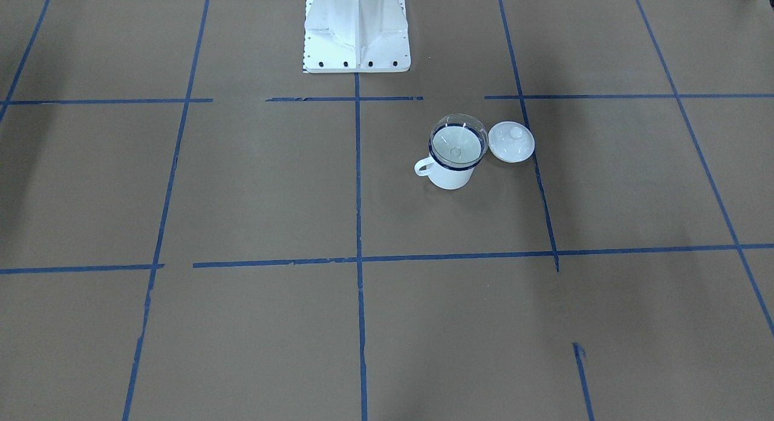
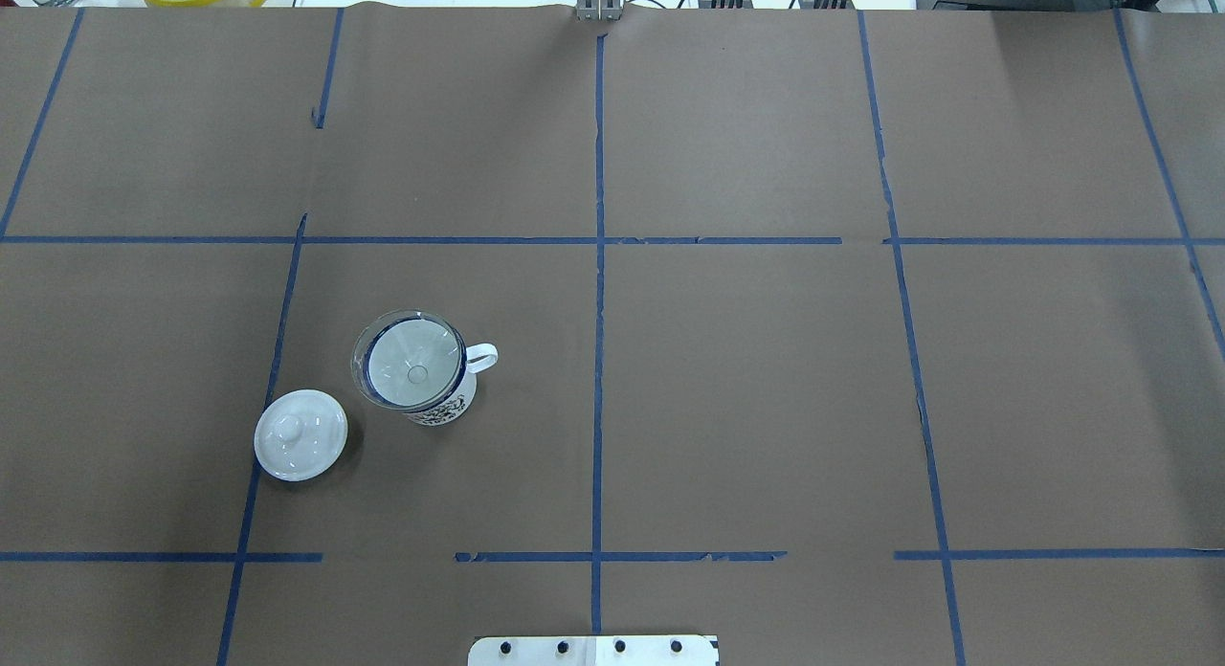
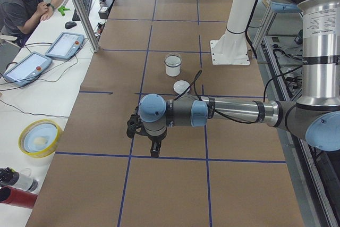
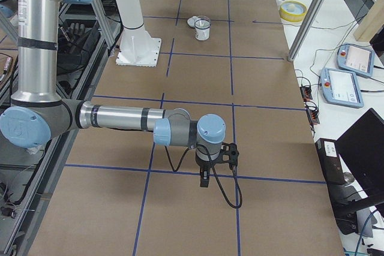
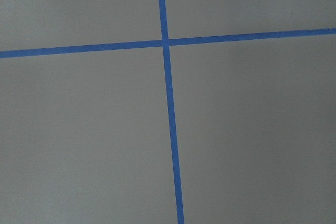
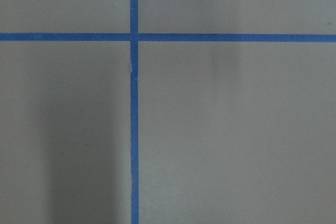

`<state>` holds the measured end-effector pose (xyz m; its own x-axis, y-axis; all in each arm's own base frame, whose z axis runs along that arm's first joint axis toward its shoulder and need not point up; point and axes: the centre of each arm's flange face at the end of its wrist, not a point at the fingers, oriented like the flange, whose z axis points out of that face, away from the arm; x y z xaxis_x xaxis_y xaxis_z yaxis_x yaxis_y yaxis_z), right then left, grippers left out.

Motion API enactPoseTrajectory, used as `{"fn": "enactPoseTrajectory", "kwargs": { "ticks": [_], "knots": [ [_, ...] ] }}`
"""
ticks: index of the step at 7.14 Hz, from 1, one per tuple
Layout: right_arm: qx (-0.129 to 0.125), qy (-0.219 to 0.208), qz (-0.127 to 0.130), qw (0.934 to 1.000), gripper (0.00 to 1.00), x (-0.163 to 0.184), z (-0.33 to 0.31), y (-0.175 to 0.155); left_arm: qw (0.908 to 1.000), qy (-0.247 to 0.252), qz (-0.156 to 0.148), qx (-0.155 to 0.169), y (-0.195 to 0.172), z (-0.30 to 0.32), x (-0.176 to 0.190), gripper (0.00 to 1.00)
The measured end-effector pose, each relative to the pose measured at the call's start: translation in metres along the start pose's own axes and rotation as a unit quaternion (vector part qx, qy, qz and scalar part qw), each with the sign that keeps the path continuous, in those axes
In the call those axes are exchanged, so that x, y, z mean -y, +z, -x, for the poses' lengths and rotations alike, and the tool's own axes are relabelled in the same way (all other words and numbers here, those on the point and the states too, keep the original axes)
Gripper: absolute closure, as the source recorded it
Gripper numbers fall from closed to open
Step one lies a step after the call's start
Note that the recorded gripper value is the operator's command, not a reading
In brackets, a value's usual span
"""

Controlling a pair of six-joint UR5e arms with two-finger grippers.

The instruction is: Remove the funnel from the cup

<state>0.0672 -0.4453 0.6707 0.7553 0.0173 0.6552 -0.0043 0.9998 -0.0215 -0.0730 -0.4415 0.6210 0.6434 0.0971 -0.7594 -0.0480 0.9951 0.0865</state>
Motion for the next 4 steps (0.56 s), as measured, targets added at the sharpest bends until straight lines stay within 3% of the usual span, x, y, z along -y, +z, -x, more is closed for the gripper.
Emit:
{"fn": "enactPoseTrajectory", "kwargs": {
  "ticks": [4],
  "knots": [
    [0.000, 0.000, 0.000, 1.0000, 0.00, 0.0001, 0.0003, -0.0003, 0.9999, 0.009, -0.007, 0.011, -0.0081, -0.0065, 0.0031, 0.00]
  ]
}}
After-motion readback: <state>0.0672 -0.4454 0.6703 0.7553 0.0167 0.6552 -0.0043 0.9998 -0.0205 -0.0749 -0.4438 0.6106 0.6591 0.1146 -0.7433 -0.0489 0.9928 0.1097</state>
